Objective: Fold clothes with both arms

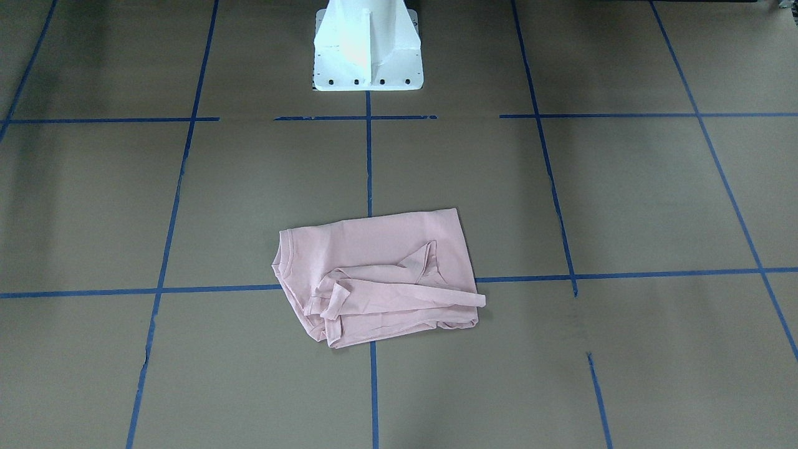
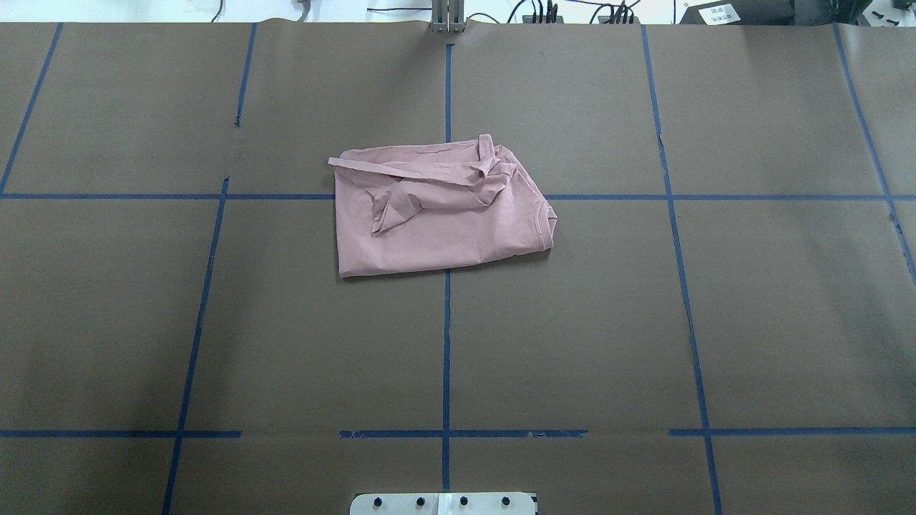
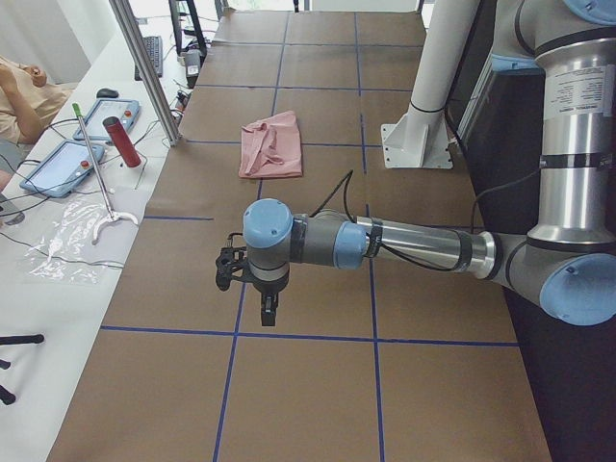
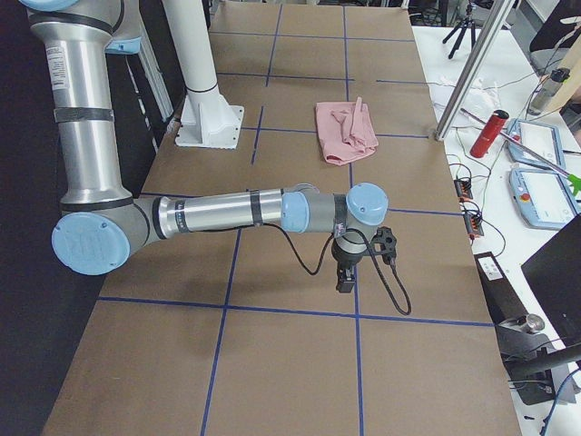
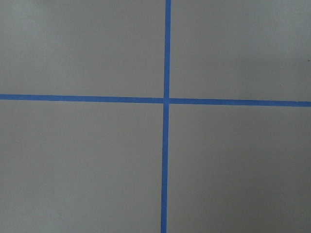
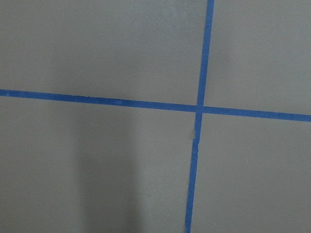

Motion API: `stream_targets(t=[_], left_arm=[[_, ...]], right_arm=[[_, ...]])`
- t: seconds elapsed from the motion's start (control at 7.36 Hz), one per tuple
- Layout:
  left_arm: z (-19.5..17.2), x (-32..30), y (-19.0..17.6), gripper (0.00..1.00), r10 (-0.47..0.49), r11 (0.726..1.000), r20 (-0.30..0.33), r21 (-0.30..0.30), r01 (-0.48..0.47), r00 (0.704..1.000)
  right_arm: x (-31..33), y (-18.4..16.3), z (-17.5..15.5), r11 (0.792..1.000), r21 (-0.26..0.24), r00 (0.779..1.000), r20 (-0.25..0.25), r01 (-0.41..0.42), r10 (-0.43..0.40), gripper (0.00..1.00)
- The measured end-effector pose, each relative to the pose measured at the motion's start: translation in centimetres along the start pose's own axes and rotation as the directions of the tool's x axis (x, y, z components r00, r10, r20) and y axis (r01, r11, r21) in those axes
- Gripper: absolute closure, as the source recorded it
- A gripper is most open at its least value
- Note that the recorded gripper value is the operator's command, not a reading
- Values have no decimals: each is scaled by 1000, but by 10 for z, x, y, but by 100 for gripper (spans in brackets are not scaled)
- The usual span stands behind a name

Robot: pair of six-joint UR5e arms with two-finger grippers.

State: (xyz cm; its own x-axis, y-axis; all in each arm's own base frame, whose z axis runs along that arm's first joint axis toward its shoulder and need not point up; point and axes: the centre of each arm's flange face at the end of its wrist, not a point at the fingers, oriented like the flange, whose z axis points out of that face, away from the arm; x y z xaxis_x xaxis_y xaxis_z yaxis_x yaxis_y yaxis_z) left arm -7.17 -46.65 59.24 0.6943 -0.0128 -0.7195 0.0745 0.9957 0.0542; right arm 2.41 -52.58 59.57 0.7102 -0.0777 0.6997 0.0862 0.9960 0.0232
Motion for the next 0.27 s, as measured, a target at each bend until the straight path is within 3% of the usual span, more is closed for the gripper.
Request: stream_targets(t=[0.27], left_arm=[[0, 3, -1, 0, 8, 1000, -2, -1, -8, 1000]], right_arm=[[-4, -1, -4, 1000, 8, 1000, 4, 9, -9, 0]])
